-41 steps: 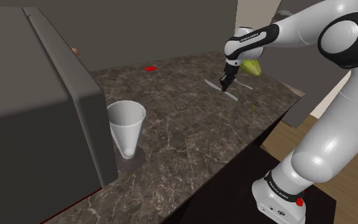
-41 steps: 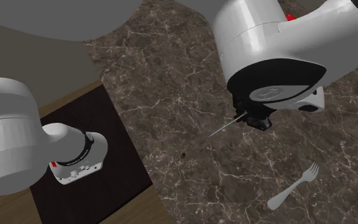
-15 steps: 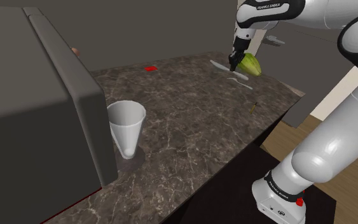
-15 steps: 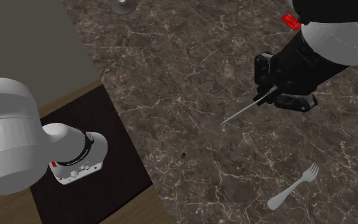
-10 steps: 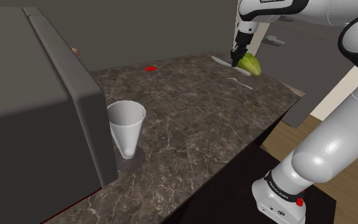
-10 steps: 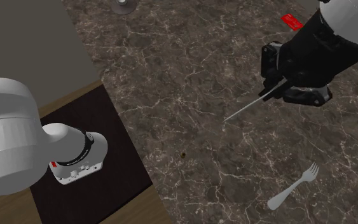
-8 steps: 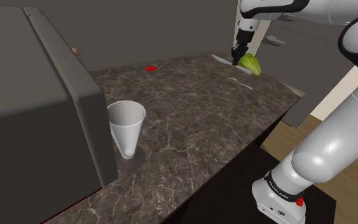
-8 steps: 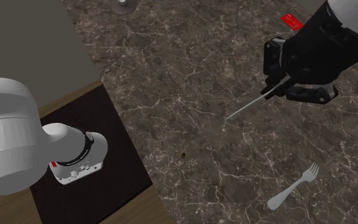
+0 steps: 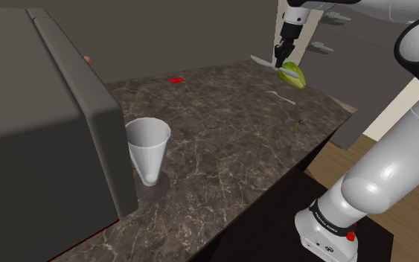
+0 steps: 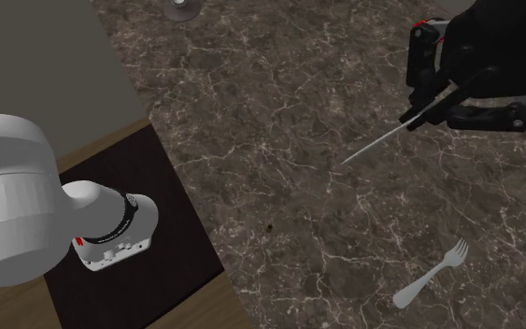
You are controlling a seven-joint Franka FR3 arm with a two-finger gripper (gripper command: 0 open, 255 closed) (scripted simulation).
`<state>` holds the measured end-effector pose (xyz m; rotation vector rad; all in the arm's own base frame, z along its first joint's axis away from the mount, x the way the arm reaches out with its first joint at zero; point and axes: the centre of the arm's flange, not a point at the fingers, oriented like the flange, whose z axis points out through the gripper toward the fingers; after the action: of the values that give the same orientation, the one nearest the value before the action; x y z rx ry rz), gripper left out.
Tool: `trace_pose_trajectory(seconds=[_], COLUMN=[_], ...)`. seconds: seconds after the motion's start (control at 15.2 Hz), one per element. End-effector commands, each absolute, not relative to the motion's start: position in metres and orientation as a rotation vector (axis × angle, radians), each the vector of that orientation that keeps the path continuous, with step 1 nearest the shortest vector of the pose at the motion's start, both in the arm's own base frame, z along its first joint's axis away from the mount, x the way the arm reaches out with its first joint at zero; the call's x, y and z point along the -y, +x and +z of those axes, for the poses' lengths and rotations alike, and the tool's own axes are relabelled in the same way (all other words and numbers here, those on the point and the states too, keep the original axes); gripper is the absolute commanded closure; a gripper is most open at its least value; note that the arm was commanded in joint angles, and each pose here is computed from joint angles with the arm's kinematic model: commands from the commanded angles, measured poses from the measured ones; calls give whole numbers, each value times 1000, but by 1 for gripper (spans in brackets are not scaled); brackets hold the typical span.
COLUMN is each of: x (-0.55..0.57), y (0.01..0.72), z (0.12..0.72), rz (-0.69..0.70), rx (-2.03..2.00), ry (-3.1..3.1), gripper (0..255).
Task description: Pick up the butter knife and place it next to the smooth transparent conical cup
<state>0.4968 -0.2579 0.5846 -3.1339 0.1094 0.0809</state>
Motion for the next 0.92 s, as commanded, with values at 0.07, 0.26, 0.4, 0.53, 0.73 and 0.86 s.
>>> trace_pose_trajectory(seconds=[0.07, 0.26, 0.4, 0.53, 0.73, 0.86], x=[258, 258, 258, 258, 246, 222], y=[497, 497, 497, 497, 492, 482], z=[601, 617, 628, 638, 644, 644], rz=[81, 81, 81, 81, 81, 81], rx=[-110, -110, -110, -110, -110, -110], ry=[-3134, -3134, -3134, -3134, -3134, -3134], gripper=[255, 255, 255, 255, 255, 255])
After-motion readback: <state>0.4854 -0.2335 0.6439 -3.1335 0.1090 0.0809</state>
